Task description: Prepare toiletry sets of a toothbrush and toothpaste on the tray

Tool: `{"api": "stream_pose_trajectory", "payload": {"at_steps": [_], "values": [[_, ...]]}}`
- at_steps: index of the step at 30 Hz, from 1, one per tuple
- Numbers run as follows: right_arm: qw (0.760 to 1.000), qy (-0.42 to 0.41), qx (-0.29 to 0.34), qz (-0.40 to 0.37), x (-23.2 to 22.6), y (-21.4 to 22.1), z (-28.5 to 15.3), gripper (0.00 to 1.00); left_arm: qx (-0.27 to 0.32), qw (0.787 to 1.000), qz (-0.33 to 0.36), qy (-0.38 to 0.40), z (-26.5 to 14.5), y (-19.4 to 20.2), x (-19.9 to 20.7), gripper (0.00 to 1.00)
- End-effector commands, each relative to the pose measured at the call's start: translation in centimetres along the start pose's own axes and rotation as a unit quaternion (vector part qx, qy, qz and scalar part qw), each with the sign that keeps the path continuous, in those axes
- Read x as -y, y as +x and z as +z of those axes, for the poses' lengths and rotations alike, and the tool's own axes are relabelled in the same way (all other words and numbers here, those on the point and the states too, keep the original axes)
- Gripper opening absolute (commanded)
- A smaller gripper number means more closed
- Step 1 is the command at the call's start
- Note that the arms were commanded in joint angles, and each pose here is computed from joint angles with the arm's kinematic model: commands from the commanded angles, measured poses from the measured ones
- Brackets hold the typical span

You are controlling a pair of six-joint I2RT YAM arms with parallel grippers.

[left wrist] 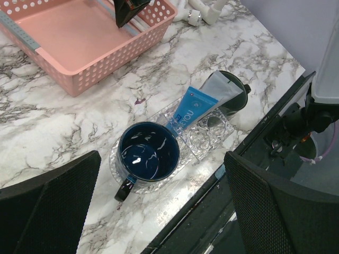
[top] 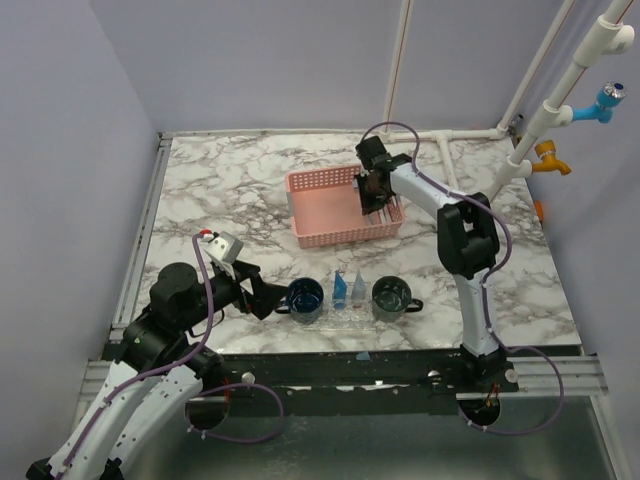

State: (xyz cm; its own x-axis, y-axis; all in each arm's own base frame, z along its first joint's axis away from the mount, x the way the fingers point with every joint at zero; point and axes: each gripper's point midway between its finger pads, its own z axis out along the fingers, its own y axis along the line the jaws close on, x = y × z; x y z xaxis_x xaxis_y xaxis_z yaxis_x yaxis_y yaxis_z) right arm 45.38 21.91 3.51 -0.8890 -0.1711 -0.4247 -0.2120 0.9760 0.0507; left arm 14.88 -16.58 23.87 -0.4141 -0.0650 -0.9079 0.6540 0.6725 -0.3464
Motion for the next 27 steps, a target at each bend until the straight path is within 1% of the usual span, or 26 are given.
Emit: {"api": "stream_pose_trajectory", "payload": {"at_steps": [1,6,7,10,14,17,22,27], "values": [[0.996,-0.040,0.076,0.009,-1.1,-3.5,-4.0,0.00,0.004,1.000,0.008,-0.008,0.1,-0.1,-0.4,0.99],[0.990,-0.055,0.131,0.011,-1.4,-4.9,-6.9,0.00,0.002,1.000,0.007,-0.007,0.2,0.0,-0.4,0.99],[0.987,-0.071,0.143,0.008,-2.0,-5.2,-7.7,0.00,0.002,1.000,0.007,-0.007,0.2,0.0,-0.4,0.99],[0.981,-0.083,0.177,0.004,-2.3,-5.6,-9.3,0.00,0.002,1.000,0.004,-0.006,0.2,0.0,-0.3,0.99],[0.967,-0.109,0.230,0.004,-3.0,-6.4,-12.5,0.00,0.004,1.000,-0.001,-0.003,0.2,-0.1,-0.2,0.99],[0.956,-0.137,0.259,0.002,-4.2,-6.6,-14.9,0.00,0.010,1.000,-0.005,0.001,0.1,-0.6,0.1,0.99],[0.928,-0.211,0.306,0.003,-7.0,-6.4,-20.3,0.00,0.032,0.999,-0.014,0.024,-0.4,-2.5,1.5,0.99],[0.891,-0.300,0.342,0.010,-9.8,-5.2,-26.0,0.00,0.048,0.997,-0.029,0.057,-0.6,-4.4,3.2,0.99]]}}
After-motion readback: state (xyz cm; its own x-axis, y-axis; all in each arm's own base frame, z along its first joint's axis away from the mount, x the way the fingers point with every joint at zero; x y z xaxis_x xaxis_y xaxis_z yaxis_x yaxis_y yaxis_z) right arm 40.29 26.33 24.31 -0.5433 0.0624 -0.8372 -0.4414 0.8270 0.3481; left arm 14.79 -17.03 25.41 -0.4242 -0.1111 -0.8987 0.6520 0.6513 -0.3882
